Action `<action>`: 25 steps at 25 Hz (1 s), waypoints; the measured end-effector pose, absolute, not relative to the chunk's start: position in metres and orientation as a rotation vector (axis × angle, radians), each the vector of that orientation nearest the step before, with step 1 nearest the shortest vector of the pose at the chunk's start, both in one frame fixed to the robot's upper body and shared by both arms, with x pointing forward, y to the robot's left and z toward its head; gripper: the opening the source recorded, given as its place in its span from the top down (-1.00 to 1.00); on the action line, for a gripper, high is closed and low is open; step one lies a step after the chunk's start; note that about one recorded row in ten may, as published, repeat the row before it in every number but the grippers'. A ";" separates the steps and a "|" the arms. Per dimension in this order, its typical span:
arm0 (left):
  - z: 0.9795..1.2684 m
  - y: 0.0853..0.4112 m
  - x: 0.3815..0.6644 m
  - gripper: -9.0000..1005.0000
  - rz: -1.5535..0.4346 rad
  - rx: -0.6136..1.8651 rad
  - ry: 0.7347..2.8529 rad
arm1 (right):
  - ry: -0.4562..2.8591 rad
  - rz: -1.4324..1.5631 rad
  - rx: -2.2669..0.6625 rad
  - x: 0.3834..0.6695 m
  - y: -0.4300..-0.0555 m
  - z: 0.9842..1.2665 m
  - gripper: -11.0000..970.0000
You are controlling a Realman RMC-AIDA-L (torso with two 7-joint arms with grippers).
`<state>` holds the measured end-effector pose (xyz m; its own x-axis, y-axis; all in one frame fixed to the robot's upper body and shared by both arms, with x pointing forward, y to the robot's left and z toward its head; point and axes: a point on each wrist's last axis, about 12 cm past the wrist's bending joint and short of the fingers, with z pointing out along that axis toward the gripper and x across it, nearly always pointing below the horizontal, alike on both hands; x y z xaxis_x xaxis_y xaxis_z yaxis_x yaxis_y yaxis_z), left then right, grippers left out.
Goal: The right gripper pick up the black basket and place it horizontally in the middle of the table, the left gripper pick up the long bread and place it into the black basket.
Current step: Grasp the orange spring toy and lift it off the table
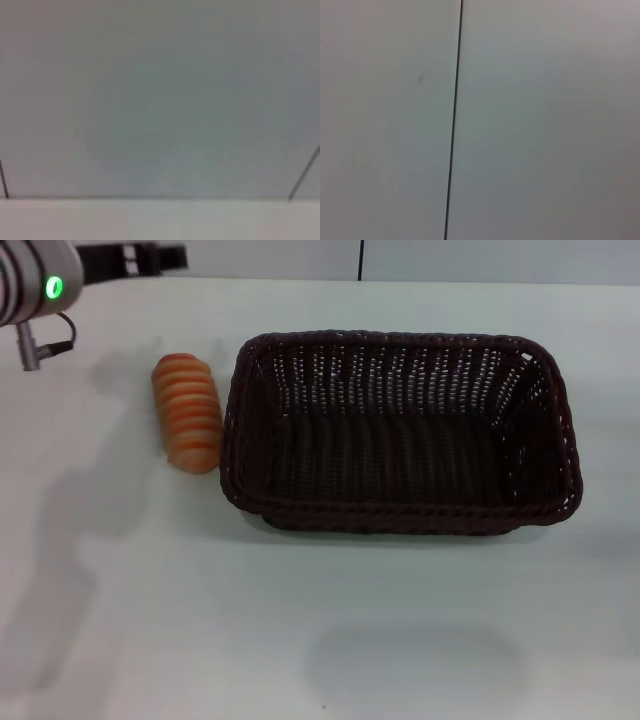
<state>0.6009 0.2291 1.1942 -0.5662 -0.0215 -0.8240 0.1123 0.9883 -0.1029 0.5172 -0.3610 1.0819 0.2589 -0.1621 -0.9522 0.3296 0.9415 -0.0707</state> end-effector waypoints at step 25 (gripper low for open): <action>1.161 0.210 0.631 -0.72 -0.109 0.149 2.406 | 1.262 -0.331 0.144 0.520 -0.360 1.083 0.22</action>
<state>0.6309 0.2104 1.1612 -0.7397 0.0778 -0.6684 0.1379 0.9897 -0.0373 0.5197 -0.3599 1.0832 0.2639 -0.1656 -0.9502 0.3222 0.9437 -0.0750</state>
